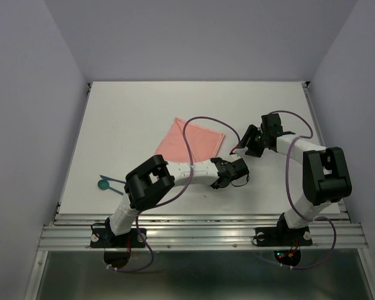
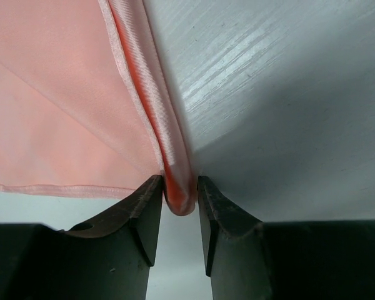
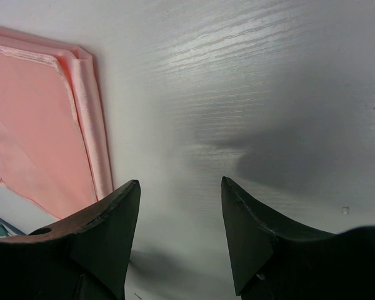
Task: Fold the napkin into a case and place the utensils inside
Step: Pick up the upper triangle-folded napkin from the center of the board.
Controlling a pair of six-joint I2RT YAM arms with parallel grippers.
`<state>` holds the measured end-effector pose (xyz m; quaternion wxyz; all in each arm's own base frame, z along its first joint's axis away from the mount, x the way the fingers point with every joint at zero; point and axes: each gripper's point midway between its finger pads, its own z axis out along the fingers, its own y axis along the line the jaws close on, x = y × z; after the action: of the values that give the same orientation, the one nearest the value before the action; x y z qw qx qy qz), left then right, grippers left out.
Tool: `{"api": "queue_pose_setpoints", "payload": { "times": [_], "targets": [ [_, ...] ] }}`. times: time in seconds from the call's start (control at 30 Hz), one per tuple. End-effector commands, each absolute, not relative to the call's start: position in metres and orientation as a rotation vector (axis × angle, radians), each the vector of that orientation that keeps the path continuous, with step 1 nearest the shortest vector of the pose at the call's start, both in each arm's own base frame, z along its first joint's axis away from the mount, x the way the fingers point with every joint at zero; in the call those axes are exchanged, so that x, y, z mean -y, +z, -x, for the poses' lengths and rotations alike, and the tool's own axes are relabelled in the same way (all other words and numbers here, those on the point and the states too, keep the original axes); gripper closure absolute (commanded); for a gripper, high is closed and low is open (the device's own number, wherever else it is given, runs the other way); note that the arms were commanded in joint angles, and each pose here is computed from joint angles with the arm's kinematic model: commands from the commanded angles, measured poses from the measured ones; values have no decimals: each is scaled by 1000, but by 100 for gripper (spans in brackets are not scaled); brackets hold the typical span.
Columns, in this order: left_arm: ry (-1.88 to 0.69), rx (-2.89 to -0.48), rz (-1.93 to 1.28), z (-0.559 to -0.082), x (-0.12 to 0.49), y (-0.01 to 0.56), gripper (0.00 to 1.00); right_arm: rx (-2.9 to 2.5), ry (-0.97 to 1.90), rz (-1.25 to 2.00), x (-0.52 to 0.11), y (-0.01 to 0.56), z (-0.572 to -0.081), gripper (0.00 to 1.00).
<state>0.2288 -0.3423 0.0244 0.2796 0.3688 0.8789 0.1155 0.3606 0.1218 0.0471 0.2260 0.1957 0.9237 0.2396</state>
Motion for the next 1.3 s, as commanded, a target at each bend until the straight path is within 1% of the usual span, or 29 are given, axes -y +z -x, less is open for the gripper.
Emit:
{"api": "queue_pose_setpoints", "payload": {
  "times": [0.0, 0.1, 0.27, 0.5, 0.6, 0.73, 0.9, 1.03, 1.1, 1.27],
  "targets": [
    [373, -2348, -987, -228, 333, 16, 60, -2497, 671, -500, -122, 63, -364, 40],
    [365, -2356, -989, -226, 334, 11, 60, -2500, 668, -502, -122, 62, -363, 40],
    [343, -2379, -991, -222, 335, 1, 66, -2498, 665, -502, -121, 63, -363, 40],
    [258, -2436, -976, -222, 336, -7, 66, -2499, 657, -501, -121, 64, -363, 40],
    [212, -2491, -956, -223, 329, -15, 70, -2498, 656, -504, -120, 64, -363, 40],
    [140, -2558, -922, -227, 320, -24, 78, -2502, 655, -507, -120, 63, -361, 40],
    [25, -2608, -907, -227, 320, -27, 100, -2501, 656, -509, -120, 64, -362, 40],
    [-66, -2605, -896, -228, 326, -12, 100, -2496, 664, -506, -121, 67, -364, 39],
    [-167, -2579, -891, -227, 336, 5, 100, -2491, 676, -504, -123, 69, -367, 39],
    [-323, -2541, -910, -223, 348, 28, 100, -2498, 649, -462, -132, 70, -375, 39]
  ]
}}
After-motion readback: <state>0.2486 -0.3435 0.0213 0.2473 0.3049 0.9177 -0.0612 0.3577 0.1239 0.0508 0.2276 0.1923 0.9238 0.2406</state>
